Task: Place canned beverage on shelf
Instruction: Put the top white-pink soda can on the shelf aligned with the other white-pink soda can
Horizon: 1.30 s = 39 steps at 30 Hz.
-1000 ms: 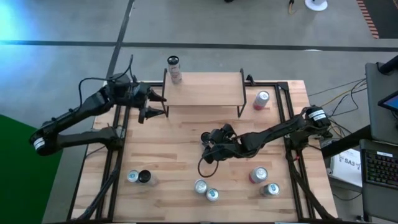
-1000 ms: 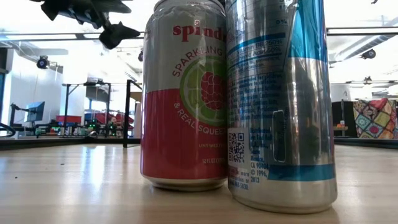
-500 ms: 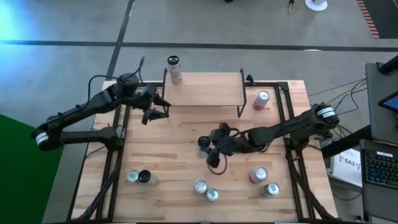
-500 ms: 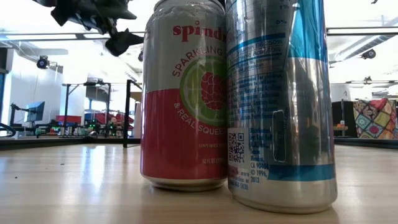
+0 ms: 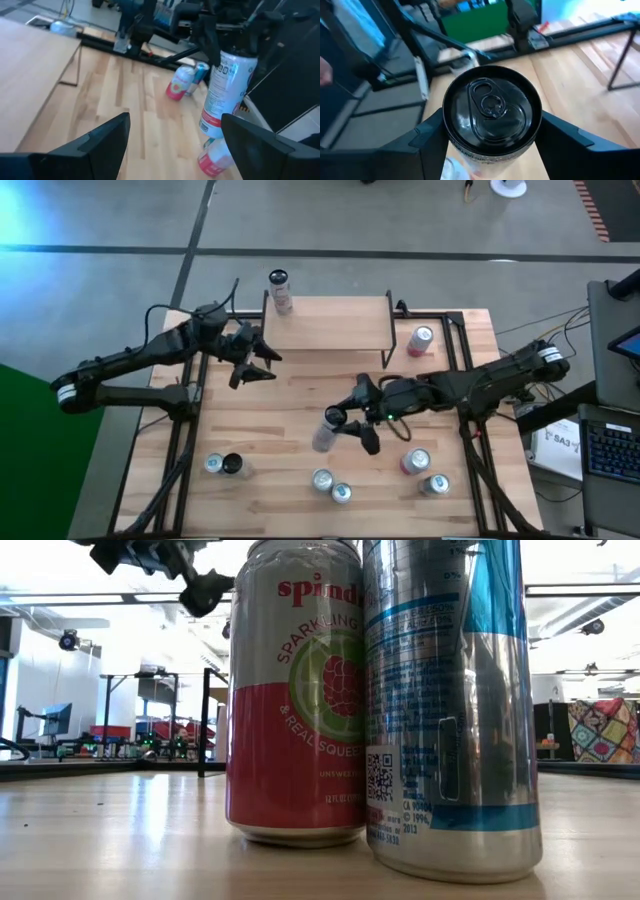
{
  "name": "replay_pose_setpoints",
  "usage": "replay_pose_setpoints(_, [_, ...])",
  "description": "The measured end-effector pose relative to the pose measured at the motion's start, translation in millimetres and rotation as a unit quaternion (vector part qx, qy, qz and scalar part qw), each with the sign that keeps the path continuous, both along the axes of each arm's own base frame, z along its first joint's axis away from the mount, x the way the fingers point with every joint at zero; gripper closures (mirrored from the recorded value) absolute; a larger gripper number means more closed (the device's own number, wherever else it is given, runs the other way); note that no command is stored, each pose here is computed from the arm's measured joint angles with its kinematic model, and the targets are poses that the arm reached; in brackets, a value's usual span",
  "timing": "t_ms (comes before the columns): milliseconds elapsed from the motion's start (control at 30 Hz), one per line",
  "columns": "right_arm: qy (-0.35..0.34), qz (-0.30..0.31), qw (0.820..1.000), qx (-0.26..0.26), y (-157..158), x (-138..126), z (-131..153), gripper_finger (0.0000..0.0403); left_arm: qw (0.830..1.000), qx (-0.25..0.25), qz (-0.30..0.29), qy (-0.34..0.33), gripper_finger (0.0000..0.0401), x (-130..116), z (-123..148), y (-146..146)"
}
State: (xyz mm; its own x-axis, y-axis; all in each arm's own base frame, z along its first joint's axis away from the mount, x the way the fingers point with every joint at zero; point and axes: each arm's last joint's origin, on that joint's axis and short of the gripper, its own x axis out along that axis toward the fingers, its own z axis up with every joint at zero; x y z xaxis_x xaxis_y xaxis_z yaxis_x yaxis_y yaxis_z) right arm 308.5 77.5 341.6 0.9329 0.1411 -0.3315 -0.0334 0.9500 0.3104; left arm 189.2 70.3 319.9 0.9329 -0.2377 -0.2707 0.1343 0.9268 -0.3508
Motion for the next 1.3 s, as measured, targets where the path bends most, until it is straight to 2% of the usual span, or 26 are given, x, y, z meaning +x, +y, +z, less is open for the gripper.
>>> replay_pose_setpoints(167, [-0.029, 0.01, 0.999, 0.02, -1.6, -8.6, 13.8, 0.0157, 1.0, -0.008, -0.004, -0.018, 0.0102, 4.8, 5.0, -7.7])
replay_pose_setpoints(400, [-0.039, 0.011, 0.999, 0.021, -3.2, -10.3, 18.6, 0.0157, 0.999, -0.014, -0.023, -0.028, 0.0102, 16.6, 5.1, -19.9])
replay_pose_setpoints(600, [-0.058, 0.001, 0.998, 0.012, -14.0, -5.8, 21.3, 0.0156, 0.995, -0.076, -0.052, -0.049, 0.0102, 37.8, 5.9, -31.2])
replay_pose_setpoints(733, [-0.054, -0.009, 0.998, 0.013, -24.7, -3.3, 20.3, 0.0156, 0.994, -0.082, -0.053, -0.057, 0.0096, 46.1, 11.7, -30.3])
replay_pose_setpoints(967, [-0.053, -0.017, 0.998, 0.028, -41.5, -1.0, 20.7, 0.0156, 0.994, -0.067, -0.061, -0.059, 0.0059, 61.1, 18.0, -28.7])
replay_pose_setpoints(1167, [-0.052, -0.033, 0.997, 0.052, -58.4, 0.5, 21.0, 0.0156, 0.993, -0.08, -0.077, -0.032, 0.0021, 82.7, 16.1, -26.5])
replay_pose_setpoints(1300, [-0.053, -0.029, 0.997, 0.05, -63.6, 0.8, 21.2, 0.0156, 0.993, -0.088, -0.08, -0.009, 0.0013, 95.6, 15.7, -24.0])
